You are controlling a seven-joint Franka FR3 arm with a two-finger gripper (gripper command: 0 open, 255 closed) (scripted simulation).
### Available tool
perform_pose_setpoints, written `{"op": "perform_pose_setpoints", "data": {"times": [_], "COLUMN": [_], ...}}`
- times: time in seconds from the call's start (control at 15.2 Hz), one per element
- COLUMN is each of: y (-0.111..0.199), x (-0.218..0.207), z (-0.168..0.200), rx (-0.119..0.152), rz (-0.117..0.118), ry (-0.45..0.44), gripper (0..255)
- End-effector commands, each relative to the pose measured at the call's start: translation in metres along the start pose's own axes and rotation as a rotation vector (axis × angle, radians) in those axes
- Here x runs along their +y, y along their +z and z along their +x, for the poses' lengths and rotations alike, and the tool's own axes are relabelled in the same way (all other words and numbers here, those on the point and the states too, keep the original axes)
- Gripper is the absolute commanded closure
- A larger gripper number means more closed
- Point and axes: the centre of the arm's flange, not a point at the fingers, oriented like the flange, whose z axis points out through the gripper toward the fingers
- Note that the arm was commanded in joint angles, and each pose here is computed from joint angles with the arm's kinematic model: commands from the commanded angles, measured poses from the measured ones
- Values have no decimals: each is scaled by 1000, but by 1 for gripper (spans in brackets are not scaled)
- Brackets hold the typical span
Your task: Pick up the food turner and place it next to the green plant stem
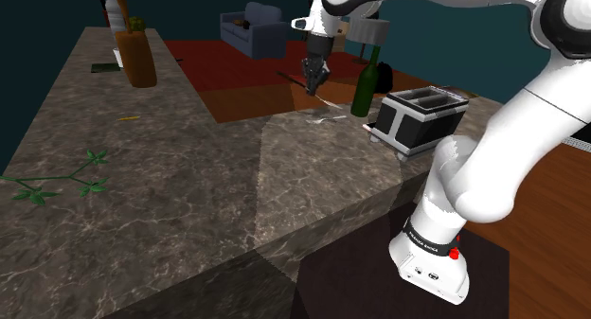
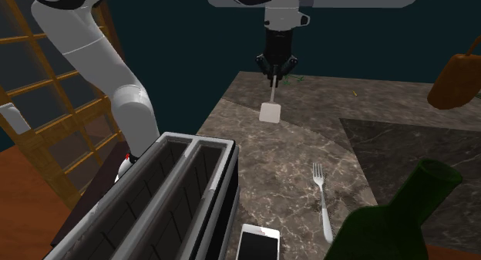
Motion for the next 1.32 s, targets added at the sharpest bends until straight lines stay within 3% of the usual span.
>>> {"op": "perform_pose_setpoints", "data": {"times": [0.0, 1.25], "y": [0, 16], "x": [-4, -47], "z": [25, 271], "rx": [0, 0], "rz": [0, 0], "ry": [2, 2], "gripper": [255, 255]}}
